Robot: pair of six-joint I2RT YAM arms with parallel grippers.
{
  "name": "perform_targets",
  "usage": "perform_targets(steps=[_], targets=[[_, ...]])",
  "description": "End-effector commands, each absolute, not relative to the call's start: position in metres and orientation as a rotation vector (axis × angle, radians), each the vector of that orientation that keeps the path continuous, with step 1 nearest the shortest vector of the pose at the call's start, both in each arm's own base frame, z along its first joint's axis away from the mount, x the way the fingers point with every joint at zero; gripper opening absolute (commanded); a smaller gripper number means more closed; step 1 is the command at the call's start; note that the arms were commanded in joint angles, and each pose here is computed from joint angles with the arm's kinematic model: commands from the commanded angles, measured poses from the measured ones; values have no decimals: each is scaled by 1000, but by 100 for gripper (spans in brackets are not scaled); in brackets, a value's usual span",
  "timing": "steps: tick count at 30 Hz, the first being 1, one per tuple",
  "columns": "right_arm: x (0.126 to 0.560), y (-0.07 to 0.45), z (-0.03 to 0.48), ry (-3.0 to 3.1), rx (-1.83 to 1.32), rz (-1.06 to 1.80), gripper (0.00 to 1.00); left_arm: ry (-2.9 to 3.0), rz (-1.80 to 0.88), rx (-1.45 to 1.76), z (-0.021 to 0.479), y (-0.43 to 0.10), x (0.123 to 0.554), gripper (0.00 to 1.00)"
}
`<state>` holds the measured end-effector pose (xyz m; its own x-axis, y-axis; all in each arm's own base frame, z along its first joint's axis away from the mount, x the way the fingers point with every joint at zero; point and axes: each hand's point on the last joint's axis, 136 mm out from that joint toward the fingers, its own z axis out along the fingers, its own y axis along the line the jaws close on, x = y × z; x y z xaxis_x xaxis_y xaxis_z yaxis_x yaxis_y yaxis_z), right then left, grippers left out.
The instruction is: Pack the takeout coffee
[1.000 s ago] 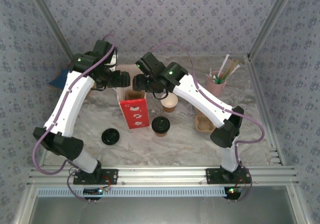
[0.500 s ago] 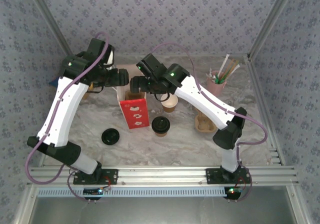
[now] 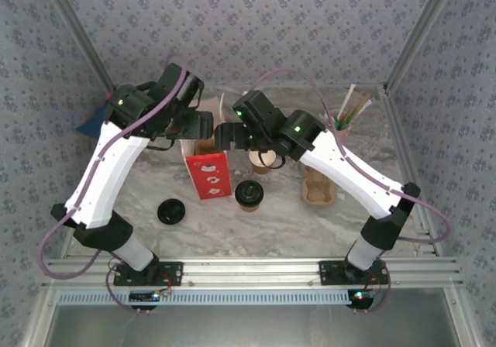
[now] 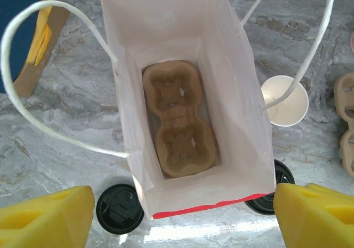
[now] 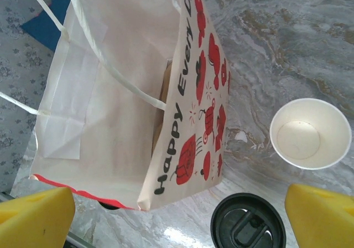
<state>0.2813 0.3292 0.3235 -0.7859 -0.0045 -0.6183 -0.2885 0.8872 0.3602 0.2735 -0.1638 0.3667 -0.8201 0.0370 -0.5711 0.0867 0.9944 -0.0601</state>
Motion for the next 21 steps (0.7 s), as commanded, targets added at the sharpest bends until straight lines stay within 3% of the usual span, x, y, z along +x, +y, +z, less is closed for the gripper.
perform_targets(steps=[1, 13, 17, 19, 21], targets=[[279, 316, 332, 2373, -190, 566, 100, 2526, -62, 76, 371, -160, 269, 84], [267, 280, 324, 2378, -115, 532, 100, 2520, -137, 103, 370, -179, 263, 85], [264, 268, 318, 2404, -93, 497, 100, 2504, -179, 105, 367, -178, 258, 90], [261, 263, 314, 2418, -88, 477, 100, 2486, -199, 100, 366, -175, 255, 100], [259, 257, 309, 2436, -72, 457, 100, 2478, -251, 98, 363, -173, 250, 100]])
